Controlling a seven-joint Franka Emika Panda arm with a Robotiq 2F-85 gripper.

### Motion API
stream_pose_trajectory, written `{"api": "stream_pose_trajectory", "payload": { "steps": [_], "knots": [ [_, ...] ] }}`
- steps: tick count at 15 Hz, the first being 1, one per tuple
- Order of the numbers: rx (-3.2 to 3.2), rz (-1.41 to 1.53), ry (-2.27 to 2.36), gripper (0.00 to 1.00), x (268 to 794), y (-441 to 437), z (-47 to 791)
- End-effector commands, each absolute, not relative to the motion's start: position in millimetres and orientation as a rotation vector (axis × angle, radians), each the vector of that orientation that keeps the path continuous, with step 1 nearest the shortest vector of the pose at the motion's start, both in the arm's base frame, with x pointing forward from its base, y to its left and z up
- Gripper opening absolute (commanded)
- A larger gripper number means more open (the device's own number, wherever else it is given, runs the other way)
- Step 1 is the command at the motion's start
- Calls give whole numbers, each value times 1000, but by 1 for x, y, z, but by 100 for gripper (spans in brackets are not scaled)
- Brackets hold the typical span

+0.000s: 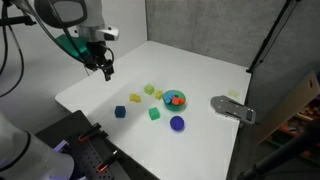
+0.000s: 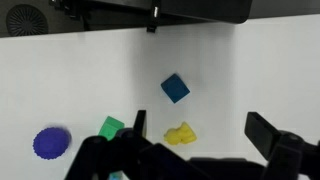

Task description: Remove the orange toy from the green bowl and put it on the table

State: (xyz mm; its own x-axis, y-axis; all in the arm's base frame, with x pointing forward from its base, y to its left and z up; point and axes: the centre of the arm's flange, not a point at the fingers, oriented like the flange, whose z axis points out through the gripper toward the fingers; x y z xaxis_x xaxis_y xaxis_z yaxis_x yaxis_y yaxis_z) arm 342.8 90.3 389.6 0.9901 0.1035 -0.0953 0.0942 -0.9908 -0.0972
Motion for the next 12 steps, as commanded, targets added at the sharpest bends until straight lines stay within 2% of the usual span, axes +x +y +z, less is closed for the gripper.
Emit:
{"api": "stream_pose_trajectory", "payload": {
  "steps": [1, 5, 12],
  "knots": [
    [-3041, 153, -151, 100, 343, 90, 390],
    [-3041, 153, -151, 100, 343, 90, 390],
    [-3078, 111, -50, 100, 391, 81, 400]
  ]
}}
